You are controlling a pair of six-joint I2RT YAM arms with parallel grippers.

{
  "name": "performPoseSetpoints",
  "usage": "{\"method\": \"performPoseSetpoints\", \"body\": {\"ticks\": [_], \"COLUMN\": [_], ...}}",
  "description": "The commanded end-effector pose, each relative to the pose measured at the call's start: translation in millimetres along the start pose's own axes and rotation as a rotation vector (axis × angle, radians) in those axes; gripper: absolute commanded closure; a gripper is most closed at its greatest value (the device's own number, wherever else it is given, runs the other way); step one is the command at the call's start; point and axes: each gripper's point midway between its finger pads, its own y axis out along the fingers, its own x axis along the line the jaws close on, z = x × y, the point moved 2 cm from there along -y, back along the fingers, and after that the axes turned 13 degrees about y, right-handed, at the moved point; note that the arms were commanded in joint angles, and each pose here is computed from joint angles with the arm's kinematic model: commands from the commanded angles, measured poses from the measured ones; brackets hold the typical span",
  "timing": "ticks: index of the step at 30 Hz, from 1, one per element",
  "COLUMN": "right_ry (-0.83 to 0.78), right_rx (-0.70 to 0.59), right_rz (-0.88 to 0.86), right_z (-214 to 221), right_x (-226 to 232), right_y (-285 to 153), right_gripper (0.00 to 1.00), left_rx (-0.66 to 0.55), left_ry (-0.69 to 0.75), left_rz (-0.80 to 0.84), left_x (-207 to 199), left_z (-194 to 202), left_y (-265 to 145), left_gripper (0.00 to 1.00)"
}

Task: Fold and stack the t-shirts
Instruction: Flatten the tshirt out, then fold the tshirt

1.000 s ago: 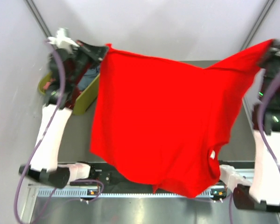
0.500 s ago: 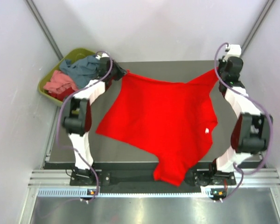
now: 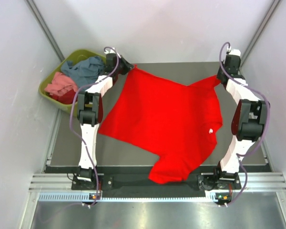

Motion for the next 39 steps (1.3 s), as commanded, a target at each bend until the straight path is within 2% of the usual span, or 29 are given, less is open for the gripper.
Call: {"method": "performPoseSetpoints", "body": {"ticks": [1,5,13,19,25,30,39], "right_ry": [0.128,0.162,0.261,0.294,0.306,0.286,0.289], "right_rx": [0.015,0.078,0.102,0.148,0.111,0.094,0.159], "right_rz": [0.07,0.107,0.13,0.151,0.161,0.185,0.185], "right_z": [-9,9,26,89,111,123,141], "right_x": [-5,-15,-26,-38,-43,-45,-47], "right_y": [-37,-68,-125,-167,-201,-220,-239], "right_gripper": [1.0,1.0,1.0,1.0,1.0,1.0,1.0], "left_rx": [-0.012,0.019,0.102,0.207,0.26,0.272,0.34], "left_ry": [0.028,0.042,0.063,0.083,0.121,0.126,0.148], "left_rz": [0.017,0.014,0.0,-0.074,-0.133,-0.167,-0.248], "left_x": [0,-2,-12,-5,-1,0,17], "left_z": [-16,-16,-14,-1,4,4,29], "left_y": [-4,-13,-36,-56,-74,-88,-110], "left_gripper": [1.0,1.0,1.0,1.0,1.0,1.0,1.0]}}
